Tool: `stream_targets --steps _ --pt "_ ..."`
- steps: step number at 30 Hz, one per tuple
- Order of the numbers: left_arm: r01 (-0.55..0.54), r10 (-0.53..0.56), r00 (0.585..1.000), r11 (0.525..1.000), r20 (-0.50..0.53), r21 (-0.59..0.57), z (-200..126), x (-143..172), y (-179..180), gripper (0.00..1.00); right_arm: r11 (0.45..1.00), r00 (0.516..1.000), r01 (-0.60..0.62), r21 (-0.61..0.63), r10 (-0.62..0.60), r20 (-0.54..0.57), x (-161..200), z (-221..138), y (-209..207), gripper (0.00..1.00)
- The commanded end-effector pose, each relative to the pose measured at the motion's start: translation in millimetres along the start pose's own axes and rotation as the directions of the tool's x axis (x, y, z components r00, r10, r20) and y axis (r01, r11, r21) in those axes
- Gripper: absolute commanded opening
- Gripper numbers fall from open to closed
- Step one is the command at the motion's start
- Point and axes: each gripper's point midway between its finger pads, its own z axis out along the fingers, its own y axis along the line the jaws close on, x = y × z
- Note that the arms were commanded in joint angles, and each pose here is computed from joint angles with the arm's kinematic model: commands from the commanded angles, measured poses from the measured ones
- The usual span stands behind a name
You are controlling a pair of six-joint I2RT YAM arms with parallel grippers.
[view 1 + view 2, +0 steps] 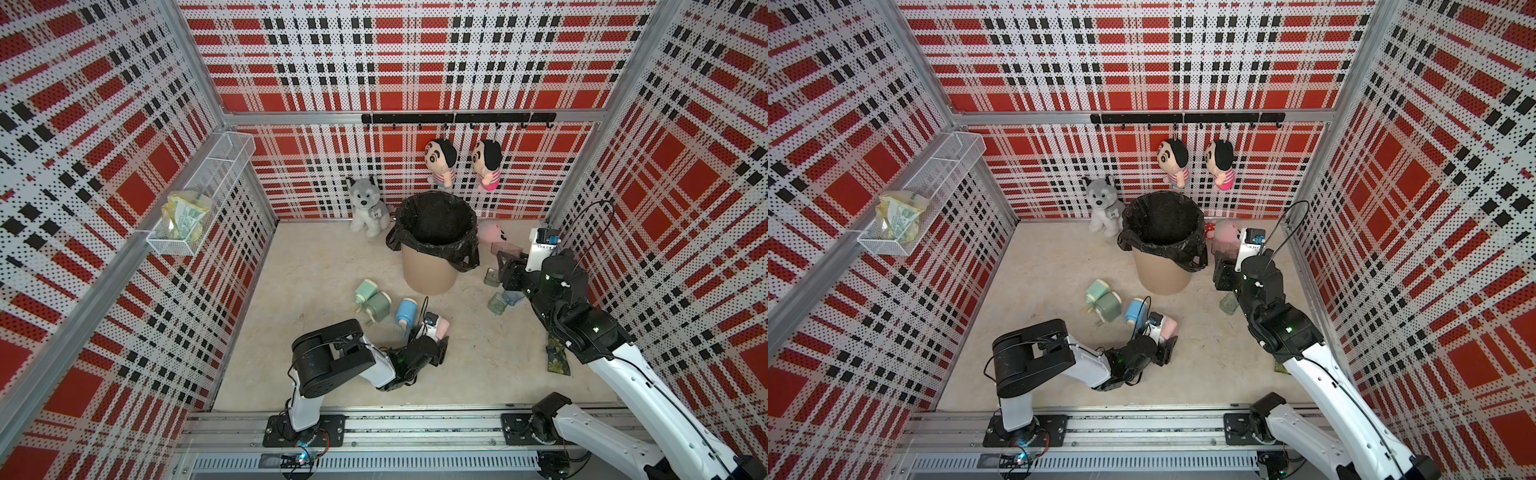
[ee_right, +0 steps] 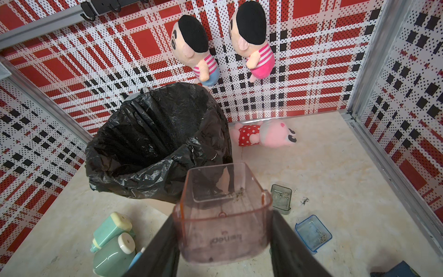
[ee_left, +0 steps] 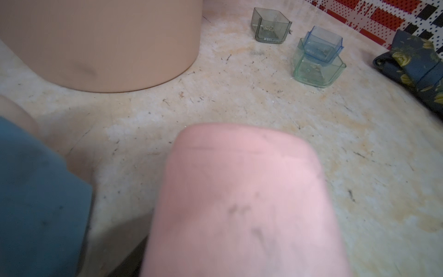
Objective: Take out the pencil sharpener tray and clean the shavings
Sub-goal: Place the pencil sharpener at the center of the board, then place the container at the center of the board.
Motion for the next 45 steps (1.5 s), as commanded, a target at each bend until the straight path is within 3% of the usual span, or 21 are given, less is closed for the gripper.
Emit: stream_targets --steps 1,5,16,23,31,45 --pt "0.010 -0.010 0.999 1.000 0.033 0.008 -4.3 -7.3 -2.0 0.80 1.000 1.000 -0.006 0.005 0.005 0.027 -4.7 -2.1 -2.5 0.56" --pt "0.008 -0.009 0.999 1.000 0.052 0.014 -12.8 -15.4 -4.0 0.87 1.000 1.000 -0.003 0.011 0.003 0.020 -0.6 0.2 -3.8 0.56" --pt "0.019 -0.025 0.989 0.999 0.146 0.042 -68.4 -62.5 -11.3 0.94 0.998 1.000 -0.023 0.059 0.022 0.016 35.1 4.7 -22.3 0.55" --pt "0.035 -0.050 0.979 0.996 0.197 0.077 -98.5 -95.2 -22.4 0.95 0.993 0.997 -0.056 0.102 0.062 -0.050 81.8 17.4 -34.7 0.55" --pt "0.086 -0.095 0.961 0.995 0.259 0.044 -143.7 -140.9 0.1 1.00 0.982 0.989 -0.104 0.158 0.119 -0.085 138.3 37.9 -32.7 0.55" --pt "0.178 -0.169 0.956 0.984 0.239 -0.016 -148.5 -152.9 53.0 0.98 0.972 0.994 -0.086 0.221 0.099 -0.048 211.0 87.4 -27.1 0.54"
